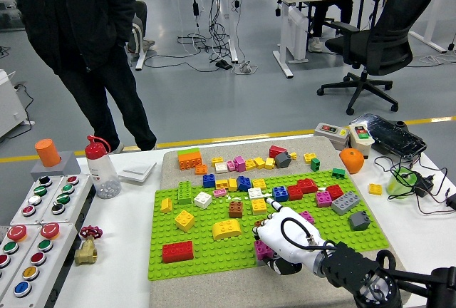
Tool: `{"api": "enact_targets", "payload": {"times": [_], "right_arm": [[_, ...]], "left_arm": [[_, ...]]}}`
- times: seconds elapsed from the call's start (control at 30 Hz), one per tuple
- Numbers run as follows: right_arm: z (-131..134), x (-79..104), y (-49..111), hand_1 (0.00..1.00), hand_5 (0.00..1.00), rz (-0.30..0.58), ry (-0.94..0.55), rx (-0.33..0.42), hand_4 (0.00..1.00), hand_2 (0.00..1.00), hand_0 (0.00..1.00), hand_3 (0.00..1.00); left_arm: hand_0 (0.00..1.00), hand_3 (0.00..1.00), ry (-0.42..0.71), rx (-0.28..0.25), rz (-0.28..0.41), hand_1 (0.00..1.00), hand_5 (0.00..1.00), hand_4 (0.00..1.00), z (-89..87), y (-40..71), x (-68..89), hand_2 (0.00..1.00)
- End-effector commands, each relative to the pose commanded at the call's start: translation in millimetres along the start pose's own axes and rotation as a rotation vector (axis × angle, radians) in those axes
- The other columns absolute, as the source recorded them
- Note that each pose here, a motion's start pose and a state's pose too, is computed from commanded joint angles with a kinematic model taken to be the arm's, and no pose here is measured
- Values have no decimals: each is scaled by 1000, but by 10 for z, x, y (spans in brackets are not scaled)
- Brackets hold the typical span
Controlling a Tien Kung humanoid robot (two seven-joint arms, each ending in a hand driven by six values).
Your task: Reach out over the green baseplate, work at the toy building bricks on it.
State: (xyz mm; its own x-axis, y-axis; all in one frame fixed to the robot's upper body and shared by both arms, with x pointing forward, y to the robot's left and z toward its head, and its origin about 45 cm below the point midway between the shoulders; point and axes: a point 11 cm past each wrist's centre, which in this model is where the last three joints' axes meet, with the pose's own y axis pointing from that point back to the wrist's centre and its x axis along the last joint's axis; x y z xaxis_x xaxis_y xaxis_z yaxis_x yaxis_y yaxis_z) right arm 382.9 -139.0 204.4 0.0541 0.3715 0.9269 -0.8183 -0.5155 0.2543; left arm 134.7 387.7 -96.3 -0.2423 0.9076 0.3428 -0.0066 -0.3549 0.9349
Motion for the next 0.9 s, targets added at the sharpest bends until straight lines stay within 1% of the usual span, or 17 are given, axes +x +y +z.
{"api": "enact_targets", "payload": {"times": [0.67, 0.7, 0.87, 0.9], "right_arm": [[0, -30, -3, 614, 290, -15, 0, -1, 619, 578, 998, 557], [0, -32, -3, 618, 291, -16, 0, -1, 621, 589, 998, 575], [5, -26, -6, 618, 291, -15, -2, -4, 621, 589, 998, 575], [7, -22, -7, 623, 298, -15, -3, -5, 629, 607, 998, 605]], "left_arm": [[634, 444, -1, 2, 0, 600, 983, 352, -10, -1, -4, 609], [634, 445, -2, 2, 0, 600, 983, 352, -10, -1, -4, 609], [634, 445, -2, 3, 0, 600, 983, 352, -14, -2, -5, 609], [634, 443, -2, 4, 0, 600, 983, 351, -16, -3, -5, 609]]}}
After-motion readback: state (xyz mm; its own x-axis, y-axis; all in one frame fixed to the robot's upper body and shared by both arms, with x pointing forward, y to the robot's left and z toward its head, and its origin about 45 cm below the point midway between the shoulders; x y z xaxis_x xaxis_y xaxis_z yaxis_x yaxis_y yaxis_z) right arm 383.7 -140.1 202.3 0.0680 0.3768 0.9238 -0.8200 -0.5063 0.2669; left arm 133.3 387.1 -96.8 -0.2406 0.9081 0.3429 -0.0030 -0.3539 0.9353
